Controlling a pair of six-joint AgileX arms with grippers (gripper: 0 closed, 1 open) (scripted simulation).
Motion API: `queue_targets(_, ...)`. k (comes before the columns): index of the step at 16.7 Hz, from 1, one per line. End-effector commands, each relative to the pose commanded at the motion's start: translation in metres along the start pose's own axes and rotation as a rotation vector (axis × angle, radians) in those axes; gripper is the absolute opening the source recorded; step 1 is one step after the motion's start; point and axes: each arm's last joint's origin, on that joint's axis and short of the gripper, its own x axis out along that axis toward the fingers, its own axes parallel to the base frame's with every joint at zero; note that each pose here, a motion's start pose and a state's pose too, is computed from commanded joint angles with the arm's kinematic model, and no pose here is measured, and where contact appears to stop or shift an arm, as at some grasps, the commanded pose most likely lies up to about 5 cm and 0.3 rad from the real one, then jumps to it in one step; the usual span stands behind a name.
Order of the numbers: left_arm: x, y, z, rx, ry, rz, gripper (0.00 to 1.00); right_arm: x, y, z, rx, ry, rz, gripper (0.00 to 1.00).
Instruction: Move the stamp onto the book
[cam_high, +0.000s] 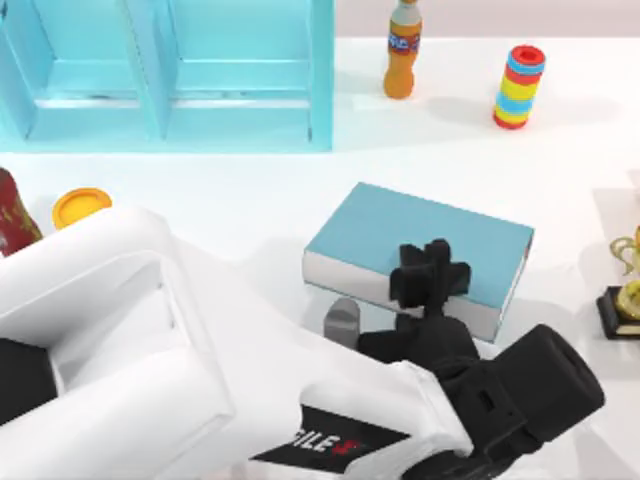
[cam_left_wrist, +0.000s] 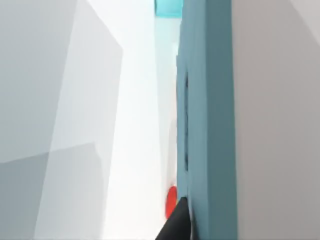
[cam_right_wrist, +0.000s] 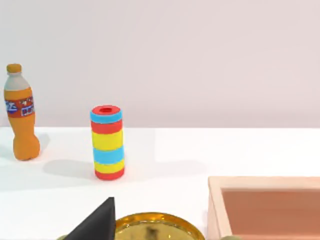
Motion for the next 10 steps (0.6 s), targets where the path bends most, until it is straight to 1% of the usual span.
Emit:
queue_targets(2, 0.0000, 0.0000, 0.0000, 0.000, 0.000, 0.000, 0.00, 0.0000, 0.0000, 0.0000, 0.000, 0.000, 0.000, 1.00)
queue_targets(10, 0.0000, 0.0000, 0.0000, 0.000, 0.000, 0.000, 0.60, 0.0000, 0.0000, 0.0000, 0.000, 0.000, 0.000, 1.00)
